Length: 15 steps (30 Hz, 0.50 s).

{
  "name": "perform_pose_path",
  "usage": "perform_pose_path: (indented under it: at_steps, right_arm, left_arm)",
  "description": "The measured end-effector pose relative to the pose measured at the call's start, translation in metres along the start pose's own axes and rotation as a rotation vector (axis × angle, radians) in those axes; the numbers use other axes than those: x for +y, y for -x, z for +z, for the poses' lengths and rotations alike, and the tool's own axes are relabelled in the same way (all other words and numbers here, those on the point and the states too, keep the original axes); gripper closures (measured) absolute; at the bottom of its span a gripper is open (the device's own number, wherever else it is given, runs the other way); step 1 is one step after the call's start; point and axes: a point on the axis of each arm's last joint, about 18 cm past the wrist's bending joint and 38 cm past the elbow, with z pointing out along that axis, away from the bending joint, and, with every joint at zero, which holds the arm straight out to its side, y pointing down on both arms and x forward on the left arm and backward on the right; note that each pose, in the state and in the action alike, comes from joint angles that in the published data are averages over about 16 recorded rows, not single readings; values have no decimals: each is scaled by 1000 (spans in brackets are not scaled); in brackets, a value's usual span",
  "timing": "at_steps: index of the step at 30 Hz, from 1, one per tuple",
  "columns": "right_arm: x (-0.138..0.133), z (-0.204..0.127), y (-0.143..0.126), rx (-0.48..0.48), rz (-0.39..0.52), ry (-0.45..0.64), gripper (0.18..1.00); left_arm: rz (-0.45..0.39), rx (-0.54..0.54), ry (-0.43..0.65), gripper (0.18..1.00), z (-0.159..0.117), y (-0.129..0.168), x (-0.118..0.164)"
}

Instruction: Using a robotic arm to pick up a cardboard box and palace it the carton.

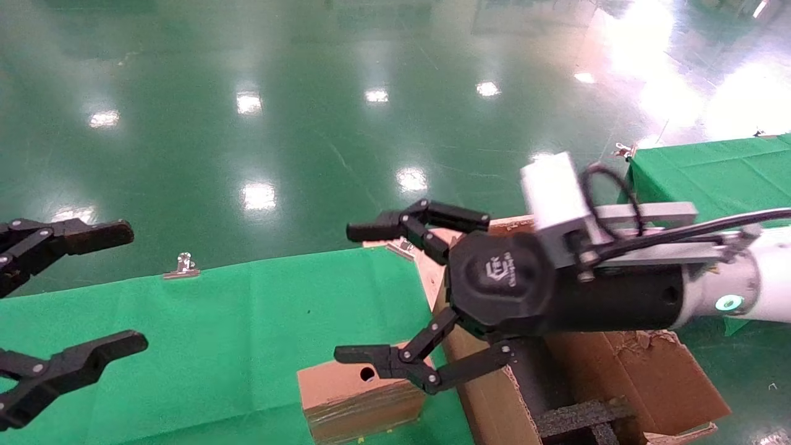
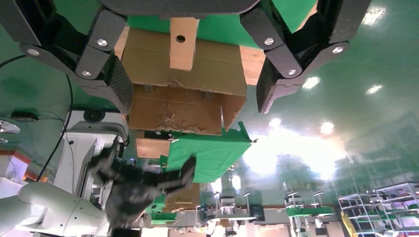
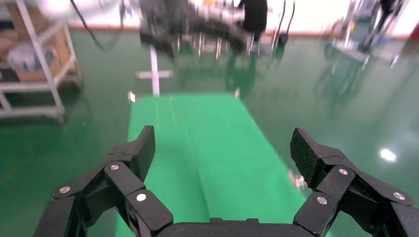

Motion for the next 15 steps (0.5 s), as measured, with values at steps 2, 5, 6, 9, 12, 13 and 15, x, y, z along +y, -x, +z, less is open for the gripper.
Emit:
perform_pose_path:
  at_steps: [2,5,6,9,12,13,15]
  right_arm:
    - [7,5,-4,-6,-6,55,178]
    - [18,14,-10,-20,-18,146,178]
    - [22,17,-12,-26,-24,177,178]
    - [33,27,-20,-48,-41,267,178]
    - [42,38,-27,-72,-62,347,178]
    - [45,42,-29,-81,-68,370,178]
    - [50,49,-33,-98,-81,409,178]
  left_arm:
    - [0,0,0,277,0,0,0]
    - [0,0,0,312,0,0,0]
    - [0,0,0,331,0,0,0]
    - [0,0,0,389,0,0,0]
    - [0,0,0,435,0,0,0]
    - [0,0,0,461,0,0,0]
    - [0,0,0,512,0,0,0]
